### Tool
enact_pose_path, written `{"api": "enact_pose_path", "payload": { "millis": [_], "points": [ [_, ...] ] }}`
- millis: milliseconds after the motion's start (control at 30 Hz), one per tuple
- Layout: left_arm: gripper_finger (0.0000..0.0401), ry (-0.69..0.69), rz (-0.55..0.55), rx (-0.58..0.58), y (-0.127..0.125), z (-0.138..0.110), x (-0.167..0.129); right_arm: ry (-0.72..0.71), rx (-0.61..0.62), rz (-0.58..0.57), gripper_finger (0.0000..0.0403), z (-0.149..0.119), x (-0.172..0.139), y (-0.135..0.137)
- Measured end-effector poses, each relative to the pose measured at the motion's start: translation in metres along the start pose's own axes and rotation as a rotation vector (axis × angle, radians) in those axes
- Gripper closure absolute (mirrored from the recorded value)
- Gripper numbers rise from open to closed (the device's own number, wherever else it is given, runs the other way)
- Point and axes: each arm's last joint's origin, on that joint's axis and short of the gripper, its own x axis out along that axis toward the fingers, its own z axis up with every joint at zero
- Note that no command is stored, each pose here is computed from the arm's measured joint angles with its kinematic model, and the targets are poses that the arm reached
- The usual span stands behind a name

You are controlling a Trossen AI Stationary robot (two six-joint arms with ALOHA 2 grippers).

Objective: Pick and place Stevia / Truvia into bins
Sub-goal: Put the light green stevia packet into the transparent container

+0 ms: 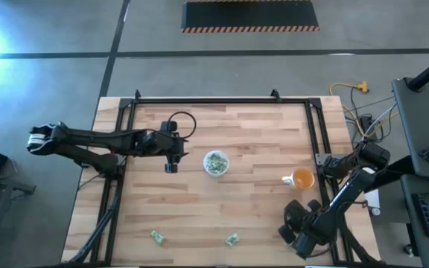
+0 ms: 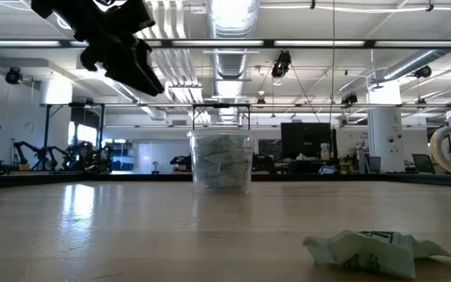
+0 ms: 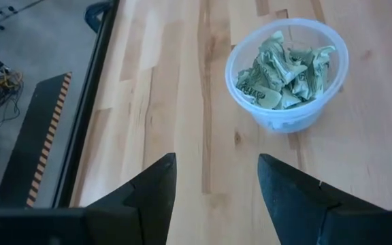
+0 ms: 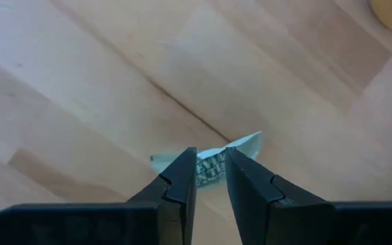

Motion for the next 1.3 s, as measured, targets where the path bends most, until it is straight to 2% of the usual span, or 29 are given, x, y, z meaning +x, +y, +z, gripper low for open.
{"api": "enact_pose_path", "payload": {
  "millis": [233, 733, 1033, 1300],
  "points": [
    [0.0211, 0.003, -0.001, 0.001, -0.0003, -0.0005, 0.0008, -0.012, 0.016, -0.03, 0.0335, 0.0011, 0.008, -0.0067],
    [0.0211, 0.006, -0.002, 0.0, -0.0004, -0.0007, 0.0013, 0.002, 0.029, -0.006, 0.0349, 0.0, 0.0089, -0.0046],
    [0.0211, 0.008, -0.003, 0.0, -0.0006, -0.0012, 0.0016, 0.069, 0.082, -0.032, 0.0351, -0.0021, 0.0086, -0.0051],
    [0.0212, 0.008, -0.004, 0.0, -0.0009, -0.0015, 0.0018, 0.071, 0.068, -0.021, 0.0351, -0.0013, 0.0064, -0.0026]
  ]
}}
